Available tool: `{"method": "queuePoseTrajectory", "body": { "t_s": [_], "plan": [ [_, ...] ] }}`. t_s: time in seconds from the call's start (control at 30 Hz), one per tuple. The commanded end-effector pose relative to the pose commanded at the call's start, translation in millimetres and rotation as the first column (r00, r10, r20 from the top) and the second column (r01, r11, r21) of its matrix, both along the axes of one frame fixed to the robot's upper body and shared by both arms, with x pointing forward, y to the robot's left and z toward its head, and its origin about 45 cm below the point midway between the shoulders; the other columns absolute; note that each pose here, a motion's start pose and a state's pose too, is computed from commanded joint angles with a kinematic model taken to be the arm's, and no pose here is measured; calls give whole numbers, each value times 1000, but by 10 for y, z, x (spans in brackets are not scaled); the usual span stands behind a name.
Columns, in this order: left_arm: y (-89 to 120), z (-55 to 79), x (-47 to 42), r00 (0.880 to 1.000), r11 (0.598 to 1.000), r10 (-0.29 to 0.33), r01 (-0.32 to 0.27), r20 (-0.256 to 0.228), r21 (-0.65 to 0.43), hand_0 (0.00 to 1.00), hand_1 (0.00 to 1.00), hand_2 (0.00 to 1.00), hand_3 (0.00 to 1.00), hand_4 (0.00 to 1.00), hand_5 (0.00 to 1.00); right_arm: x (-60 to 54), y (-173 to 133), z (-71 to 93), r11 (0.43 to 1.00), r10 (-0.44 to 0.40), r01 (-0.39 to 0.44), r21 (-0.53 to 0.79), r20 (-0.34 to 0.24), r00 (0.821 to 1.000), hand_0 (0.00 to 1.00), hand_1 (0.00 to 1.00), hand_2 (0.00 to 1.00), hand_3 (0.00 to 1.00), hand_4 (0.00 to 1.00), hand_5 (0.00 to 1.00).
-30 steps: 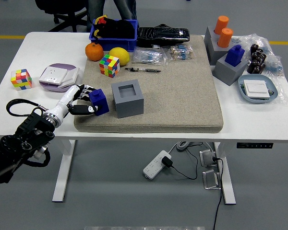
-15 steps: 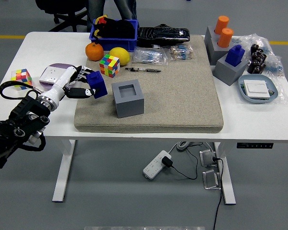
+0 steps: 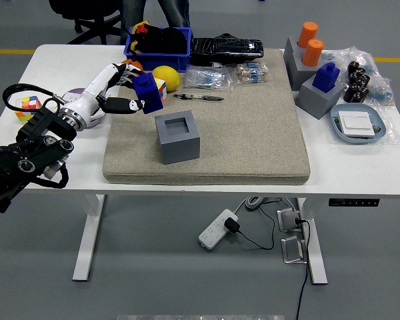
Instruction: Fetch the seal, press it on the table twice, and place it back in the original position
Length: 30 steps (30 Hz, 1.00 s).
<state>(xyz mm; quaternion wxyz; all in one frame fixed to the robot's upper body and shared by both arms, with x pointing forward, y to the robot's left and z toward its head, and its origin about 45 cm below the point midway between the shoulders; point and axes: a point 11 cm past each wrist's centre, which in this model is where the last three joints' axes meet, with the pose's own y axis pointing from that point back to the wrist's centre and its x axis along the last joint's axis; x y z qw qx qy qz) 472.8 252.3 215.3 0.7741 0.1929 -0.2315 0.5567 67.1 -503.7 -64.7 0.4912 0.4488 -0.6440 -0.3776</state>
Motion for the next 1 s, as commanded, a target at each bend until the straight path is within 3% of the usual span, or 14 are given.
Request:
{"method": "queuePoseTrajectory", "body": {
  "t_s": [0.27, 0.47, 0.63, 1.0],
  "plan": [
    [-238, -80, -45, 999, 999, -49, 49, -23, -11, 641, 456, 421, 557, 742, 2, 27, 3, 4, 1000, -1, 1, 1, 7, 1000, 835, 731, 700, 715, 748, 517],
    [-274, -98, -49, 998, 998, -55, 54, -27, -10, 641, 456, 421, 557, 742, 2, 27, 1, 5, 1000, -2, 2, 0, 7, 1000, 835, 731, 700, 715, 748, 517],
    [-415, -189, -66, 996, 997, -79, 79, -50, 5, 640, 457, 421, 557, 746, 2, 36, -1, 8, 1000, -1, 1, 1, 8, 1000, 835, 731, 700, 714, 748, 517],
    [-424, -247, -50, 995, 997, -74, 76, -61, 32, 639, 456, 419, 557, 748, 2, 47, -21, 20, 1000, 3, -3, -4, 8, 1000, 834, 731, 700, 714, 748, 517]
  ]
}}
